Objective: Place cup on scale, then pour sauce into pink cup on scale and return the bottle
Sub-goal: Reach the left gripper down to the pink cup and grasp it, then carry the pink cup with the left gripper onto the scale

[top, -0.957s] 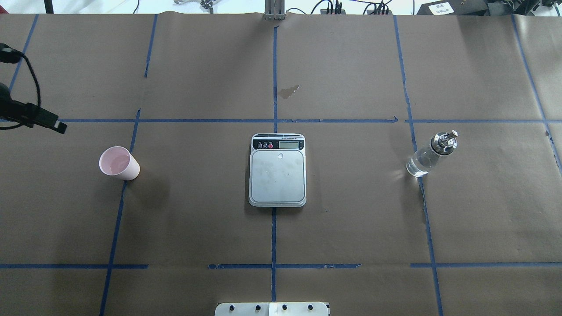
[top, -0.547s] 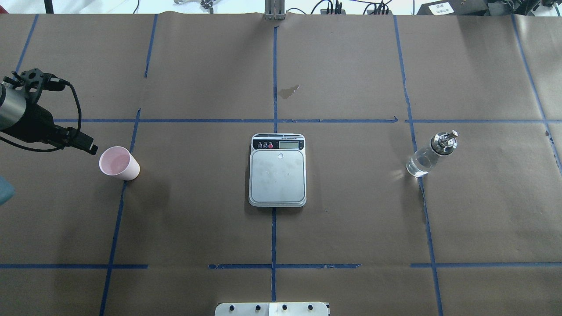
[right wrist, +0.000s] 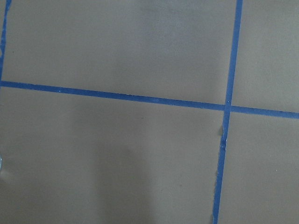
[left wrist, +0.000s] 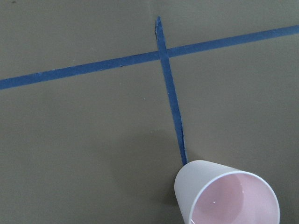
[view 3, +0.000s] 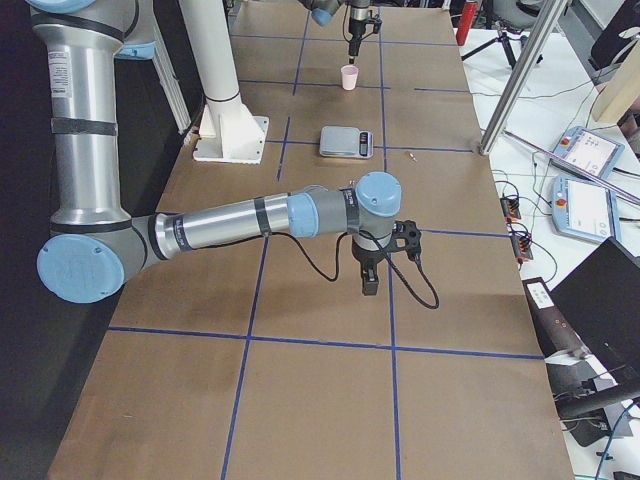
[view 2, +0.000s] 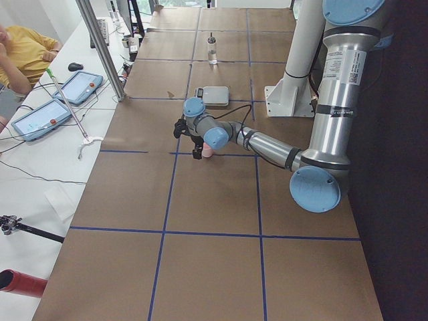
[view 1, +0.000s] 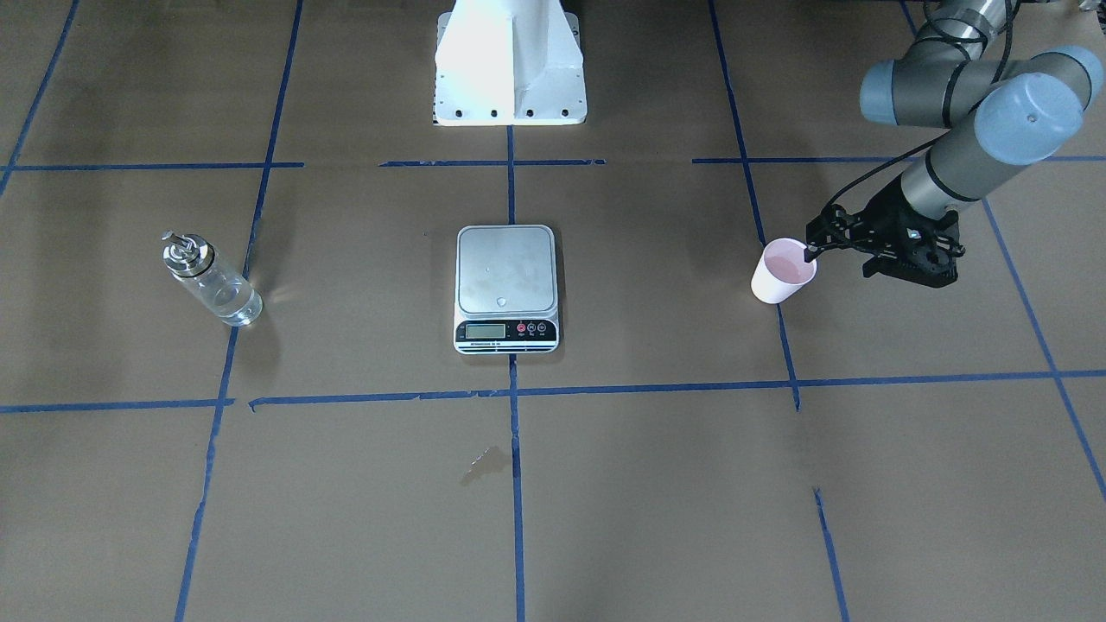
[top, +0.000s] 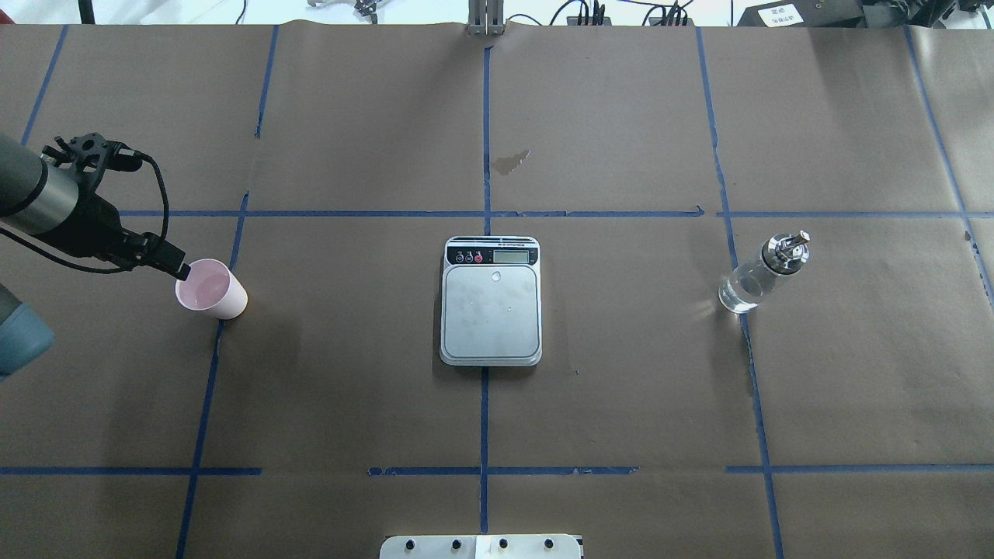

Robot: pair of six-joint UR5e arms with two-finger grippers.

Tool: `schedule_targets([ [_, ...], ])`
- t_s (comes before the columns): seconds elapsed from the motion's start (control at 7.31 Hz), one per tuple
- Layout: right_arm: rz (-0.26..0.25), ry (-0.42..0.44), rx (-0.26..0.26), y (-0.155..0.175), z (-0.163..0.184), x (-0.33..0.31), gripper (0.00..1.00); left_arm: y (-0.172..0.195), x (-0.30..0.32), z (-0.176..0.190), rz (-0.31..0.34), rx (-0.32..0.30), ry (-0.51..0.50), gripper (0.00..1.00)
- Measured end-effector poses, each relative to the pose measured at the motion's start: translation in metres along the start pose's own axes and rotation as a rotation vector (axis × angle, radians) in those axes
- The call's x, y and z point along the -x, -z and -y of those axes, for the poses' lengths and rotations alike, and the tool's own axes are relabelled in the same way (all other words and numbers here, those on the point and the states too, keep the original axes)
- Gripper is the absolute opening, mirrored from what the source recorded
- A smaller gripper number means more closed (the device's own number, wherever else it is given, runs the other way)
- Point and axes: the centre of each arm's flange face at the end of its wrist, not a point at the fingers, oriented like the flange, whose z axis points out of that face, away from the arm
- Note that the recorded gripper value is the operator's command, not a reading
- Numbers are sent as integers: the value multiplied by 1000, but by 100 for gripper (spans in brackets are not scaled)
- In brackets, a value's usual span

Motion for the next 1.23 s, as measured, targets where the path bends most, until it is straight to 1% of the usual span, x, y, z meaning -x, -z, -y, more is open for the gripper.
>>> schedule_targets([
  [0.14,0,0,1,-1,0,-1,100,-9,-8,-2,-3,15,6,72],
  [0.27,-1,-1,2,-1,0,-1,100,-19,-18,-5,-8,33,20,8],
  [0.41,-1,-3,4,-2,0,-2,100,-27,-24,-6,-5,45,29,0],
  [0.68,-1,-3,4,-2,0,-2,100,-35,-24,-4,14,45,43,0],
  [0.82,-1,-2,2,-1,0,-1,100,-32,-31,-1,10,35,58,0],
  [0.96,-1,0,0,0,0,0,100,-21,-53,11,-9,14,103,0],
  [1.09,4,2,-1,1,0,1,100,-3,-98,34,-42,-12,183,0],
  [1.23,16,4,-3,2,0,3,100,9,-157,52,-79,-16,268,0],
])
